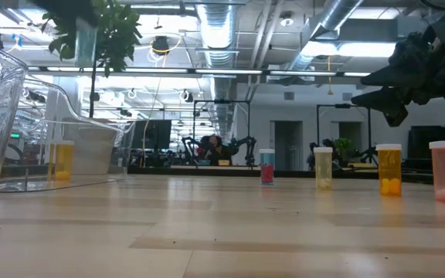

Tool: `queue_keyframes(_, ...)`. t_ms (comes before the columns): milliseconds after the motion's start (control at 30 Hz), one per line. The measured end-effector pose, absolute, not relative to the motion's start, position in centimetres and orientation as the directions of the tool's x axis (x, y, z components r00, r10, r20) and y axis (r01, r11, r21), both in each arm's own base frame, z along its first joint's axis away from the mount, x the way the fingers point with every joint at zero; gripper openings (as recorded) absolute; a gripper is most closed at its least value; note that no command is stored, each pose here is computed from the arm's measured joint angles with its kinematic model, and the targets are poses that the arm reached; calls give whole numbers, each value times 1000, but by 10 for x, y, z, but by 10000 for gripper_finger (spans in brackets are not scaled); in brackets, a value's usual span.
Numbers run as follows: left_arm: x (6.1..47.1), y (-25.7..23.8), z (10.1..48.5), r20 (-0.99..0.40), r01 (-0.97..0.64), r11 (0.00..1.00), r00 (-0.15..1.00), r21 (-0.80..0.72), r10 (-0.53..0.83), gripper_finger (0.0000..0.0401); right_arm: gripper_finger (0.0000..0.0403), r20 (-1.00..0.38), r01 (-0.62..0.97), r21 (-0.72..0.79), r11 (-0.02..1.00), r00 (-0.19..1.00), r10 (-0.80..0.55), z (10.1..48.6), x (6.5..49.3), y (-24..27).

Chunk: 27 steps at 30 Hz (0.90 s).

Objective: Pick and place medicine bottles into bin by pill shape (circle, oval)
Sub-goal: Put the green tablet bottle into the top transparent bin

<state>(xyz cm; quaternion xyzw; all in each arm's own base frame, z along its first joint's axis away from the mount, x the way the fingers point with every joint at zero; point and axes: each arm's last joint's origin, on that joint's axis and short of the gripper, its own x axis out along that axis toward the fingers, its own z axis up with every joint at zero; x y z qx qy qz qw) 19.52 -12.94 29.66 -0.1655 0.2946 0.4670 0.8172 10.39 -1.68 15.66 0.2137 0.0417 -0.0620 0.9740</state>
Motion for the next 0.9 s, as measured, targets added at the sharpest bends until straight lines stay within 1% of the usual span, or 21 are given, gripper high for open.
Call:
queue_keyframes(167,179,-106,274,-602,-902,431,344,-1,720,119,225,-108,139,418,898,989,-103,157,104,-17)
queue_keyframes(333,174,-91,244,-583,-911,412,345,-20,736,119,225,-108,139,419,897,989,-103,157,104,-17)
queue_keyframes(533,183,-82,210,-595,-891,454,366,-2,715,119,225,-108,139,421,896,989,-103,157,104,-17)
queue_keyframes(733,190,-70,193,-602,-888,460,354,24,716,119,225,-108,139,421,896,989,-103,157,104,-17)
queue_keyframes(900,194,-63,180,-626,-870,490,353,53,695,119,225,-108,139,422,896,989,-103,157,104,-17)
